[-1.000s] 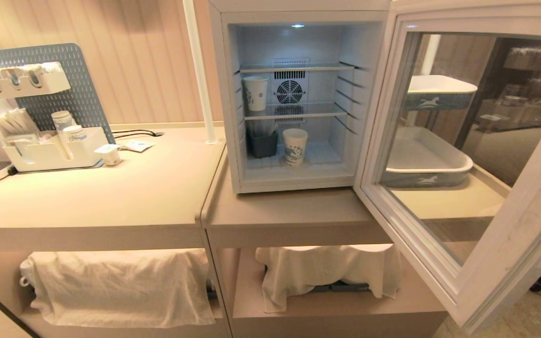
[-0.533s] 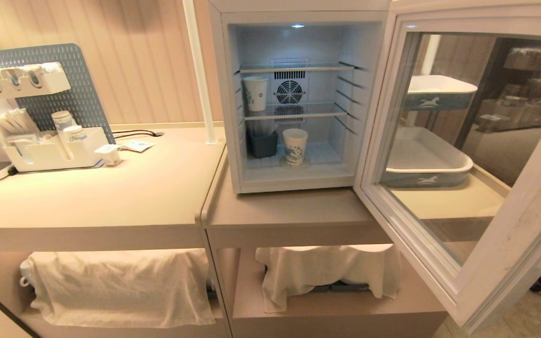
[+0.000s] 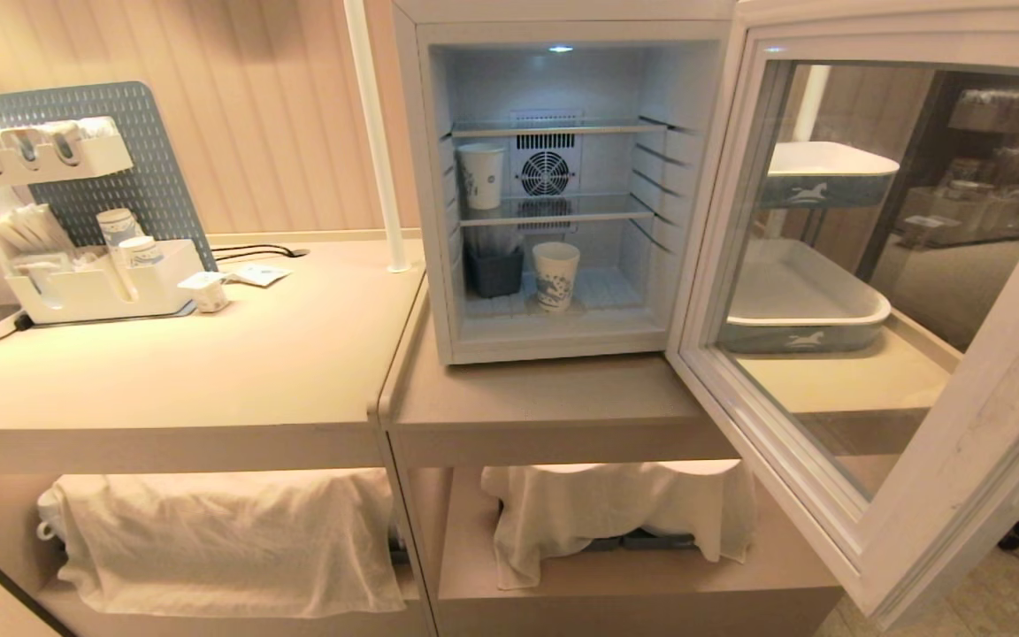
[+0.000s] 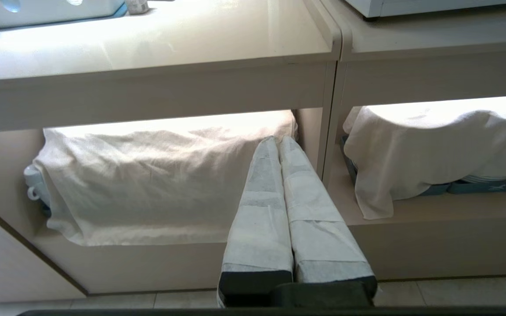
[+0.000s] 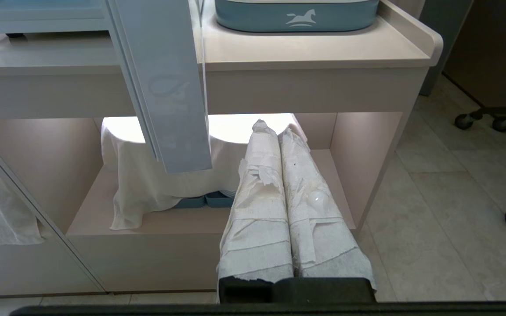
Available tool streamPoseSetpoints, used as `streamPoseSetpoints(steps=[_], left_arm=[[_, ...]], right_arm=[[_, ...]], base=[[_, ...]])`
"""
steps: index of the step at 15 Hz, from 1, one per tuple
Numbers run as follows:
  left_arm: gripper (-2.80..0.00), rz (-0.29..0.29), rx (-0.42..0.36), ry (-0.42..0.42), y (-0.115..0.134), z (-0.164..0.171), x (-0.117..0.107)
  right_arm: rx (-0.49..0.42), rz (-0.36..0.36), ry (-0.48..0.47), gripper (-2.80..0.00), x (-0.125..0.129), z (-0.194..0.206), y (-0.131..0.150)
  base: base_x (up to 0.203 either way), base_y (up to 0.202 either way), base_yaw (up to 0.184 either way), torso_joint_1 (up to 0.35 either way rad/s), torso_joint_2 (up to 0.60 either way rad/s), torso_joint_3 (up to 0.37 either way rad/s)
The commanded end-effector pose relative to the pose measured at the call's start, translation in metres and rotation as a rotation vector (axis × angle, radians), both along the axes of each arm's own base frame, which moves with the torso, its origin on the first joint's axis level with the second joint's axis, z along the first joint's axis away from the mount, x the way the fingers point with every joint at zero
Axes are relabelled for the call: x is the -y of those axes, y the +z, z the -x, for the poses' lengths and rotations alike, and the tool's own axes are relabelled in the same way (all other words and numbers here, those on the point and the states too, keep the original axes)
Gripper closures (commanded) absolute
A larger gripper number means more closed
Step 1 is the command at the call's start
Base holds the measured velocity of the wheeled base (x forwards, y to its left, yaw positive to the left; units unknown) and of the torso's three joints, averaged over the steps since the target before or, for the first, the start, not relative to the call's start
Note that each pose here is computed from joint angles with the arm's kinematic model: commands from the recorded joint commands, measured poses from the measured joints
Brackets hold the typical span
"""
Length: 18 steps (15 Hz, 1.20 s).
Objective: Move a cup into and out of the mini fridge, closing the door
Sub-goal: Take the paper cup out of the freezer
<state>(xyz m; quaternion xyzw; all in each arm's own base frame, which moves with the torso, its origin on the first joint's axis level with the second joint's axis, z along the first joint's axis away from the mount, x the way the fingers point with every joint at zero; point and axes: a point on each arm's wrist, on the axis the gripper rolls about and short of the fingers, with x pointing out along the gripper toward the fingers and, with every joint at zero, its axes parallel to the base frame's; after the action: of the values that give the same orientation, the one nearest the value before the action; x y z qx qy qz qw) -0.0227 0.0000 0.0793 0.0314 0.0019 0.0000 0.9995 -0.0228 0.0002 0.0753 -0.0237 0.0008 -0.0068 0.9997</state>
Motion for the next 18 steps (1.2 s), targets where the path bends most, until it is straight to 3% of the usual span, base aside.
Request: streamPoseSetpoints(steps=[1,8,18], left_arm=[[0.0,-0.004,-0.01,-0.005,-0.0054,-0.0001,0.0001],[0.0,0.028,-0.005,0.005,-0.0046,0.0,-0.0001],[0.0,0.011,-0.007,0.002,-0.0047,0.0,-0.0001]], right_arm=[[-0.02,0.001,0.0,0.0,0.0,-0.0014,-0.0051],[-0.02,0.001,0.0,0.0,0.0,-0.0014,-0.0051],[-0.02,0.0,-0.002,0.0,0.0,-0.0014,-0.0051]], base=[[0.0,0.0,0.0,0.0,0.0,0.0],[0.0,0.0,0.0,0.0,0.0,0.0],[0.0,0.0,0.0,0.0,0.0,0.0]])
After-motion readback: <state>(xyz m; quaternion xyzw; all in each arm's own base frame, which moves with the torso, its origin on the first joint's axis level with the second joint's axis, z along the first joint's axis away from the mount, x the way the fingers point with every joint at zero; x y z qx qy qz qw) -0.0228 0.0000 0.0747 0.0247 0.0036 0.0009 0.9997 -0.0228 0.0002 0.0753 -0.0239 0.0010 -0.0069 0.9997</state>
